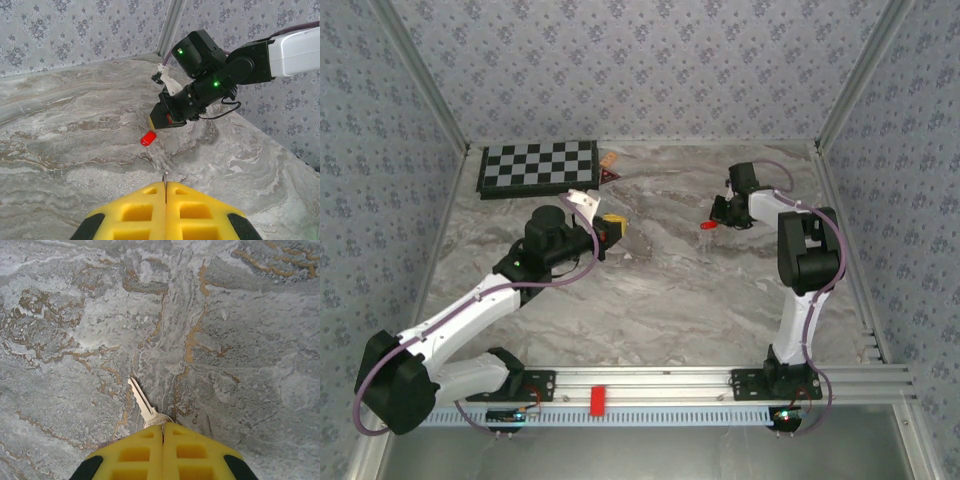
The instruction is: Put the keys on the keyring
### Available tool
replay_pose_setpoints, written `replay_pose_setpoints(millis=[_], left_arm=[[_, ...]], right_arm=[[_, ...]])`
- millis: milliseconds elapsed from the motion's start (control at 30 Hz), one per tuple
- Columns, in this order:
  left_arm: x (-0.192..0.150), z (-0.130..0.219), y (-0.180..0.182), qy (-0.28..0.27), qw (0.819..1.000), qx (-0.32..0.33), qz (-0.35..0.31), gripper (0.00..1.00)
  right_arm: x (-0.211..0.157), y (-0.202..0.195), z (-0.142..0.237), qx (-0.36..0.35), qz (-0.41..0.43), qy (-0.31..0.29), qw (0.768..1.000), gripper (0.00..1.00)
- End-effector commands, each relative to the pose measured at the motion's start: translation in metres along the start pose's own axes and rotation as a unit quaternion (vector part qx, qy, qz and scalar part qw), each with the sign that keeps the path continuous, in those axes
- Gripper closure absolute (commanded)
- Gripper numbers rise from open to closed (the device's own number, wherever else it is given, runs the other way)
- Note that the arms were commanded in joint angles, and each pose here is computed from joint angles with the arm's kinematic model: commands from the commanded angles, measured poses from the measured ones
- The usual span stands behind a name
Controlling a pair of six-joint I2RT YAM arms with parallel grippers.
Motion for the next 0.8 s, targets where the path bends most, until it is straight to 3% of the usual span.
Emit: replay_pose_setpoints(millis=[0,300,433,767], left_arm=[[0.016,0.008,-0.009,-0.037,0.999,-0.019,-0.013,1.00],[0.016,0.009,-0.010,-0.040,0.999,-0.018,-0.011,1.00],[0.017,0.010,-0.009,-0.043,0.999,-0.014,-0.011,1.00],[0.012,0.013,-0.009,-0.062,0.998,0.004,-0.011,1.00]], right_arm=[[0.003,0.014,0.031,0.003,0.035,-0.046,0.998,1.00],[-0.018,0.060,0.111,0.082,0.148,-0.171,0.971,1.00],[-0.034,0.075,0.122,0.123,0.171,-0.160,0.964,1.00],[-0.086,0.093,0.106,0.105,0.224,-0.096,0.964,1.00]])
Point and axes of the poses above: each hand's point on the last joint's axis, 136 mm out from that joint toward the fingers, its own z axis back along the fingers, its own y axis along the line the jaws close on, x = y × z, the point moved 7 cm from there along z, back along the fingers, and after that the axes turned 3 degrees about -z, right-handed, at the moved point
